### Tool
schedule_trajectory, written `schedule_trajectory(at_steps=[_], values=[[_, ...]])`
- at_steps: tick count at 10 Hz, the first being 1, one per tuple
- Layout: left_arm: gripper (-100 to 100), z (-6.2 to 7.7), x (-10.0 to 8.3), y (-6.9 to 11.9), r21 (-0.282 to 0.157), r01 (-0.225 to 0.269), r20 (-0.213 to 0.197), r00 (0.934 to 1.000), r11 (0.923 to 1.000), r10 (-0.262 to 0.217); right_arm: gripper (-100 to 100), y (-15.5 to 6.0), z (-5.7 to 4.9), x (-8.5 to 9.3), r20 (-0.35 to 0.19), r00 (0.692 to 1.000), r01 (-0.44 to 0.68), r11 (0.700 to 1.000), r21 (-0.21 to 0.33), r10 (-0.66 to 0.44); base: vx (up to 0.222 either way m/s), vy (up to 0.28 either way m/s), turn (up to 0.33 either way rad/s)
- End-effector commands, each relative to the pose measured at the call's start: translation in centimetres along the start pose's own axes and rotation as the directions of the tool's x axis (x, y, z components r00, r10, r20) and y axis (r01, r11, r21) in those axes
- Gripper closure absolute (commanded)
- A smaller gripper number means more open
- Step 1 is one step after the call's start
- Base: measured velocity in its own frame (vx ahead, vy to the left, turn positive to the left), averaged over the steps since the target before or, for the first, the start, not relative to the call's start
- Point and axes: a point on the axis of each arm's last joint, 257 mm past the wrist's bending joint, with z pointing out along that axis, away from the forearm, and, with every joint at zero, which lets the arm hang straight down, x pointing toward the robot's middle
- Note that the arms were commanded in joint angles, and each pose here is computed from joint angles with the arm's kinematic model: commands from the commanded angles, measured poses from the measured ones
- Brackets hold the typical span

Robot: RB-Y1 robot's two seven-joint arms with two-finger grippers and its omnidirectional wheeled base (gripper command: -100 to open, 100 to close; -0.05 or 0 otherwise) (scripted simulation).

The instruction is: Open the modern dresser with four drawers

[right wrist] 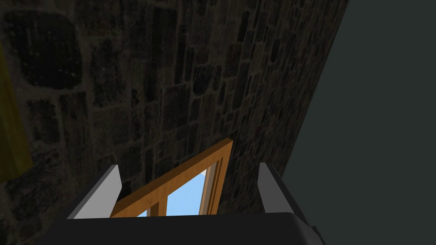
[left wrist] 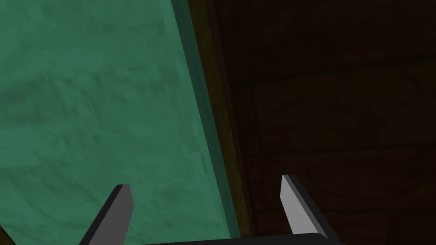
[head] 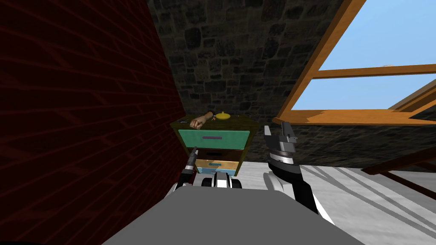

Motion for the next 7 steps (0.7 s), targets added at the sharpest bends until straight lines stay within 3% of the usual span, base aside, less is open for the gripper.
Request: schedule_trajectory(at_steps=[1,7], values=[[-100,-0.7,0.7,1.9,-0.032,0.012,-0.002,0.9999,0.9994,-0.012,0,0.0,0.0,0.0,0.0,1.0,0.0,1.0,0.0,0.0,-0.001,-0.02,-0.018],[-100,-2.8,2.9,5.5,-0.092,0.056,0.0,0.9984,0.9942,-0.056,0,0.0,0.0,0.0,0.0,1.0,0.0,1.0,0.0,0.0,-0.01,-0.028,-0.023]])
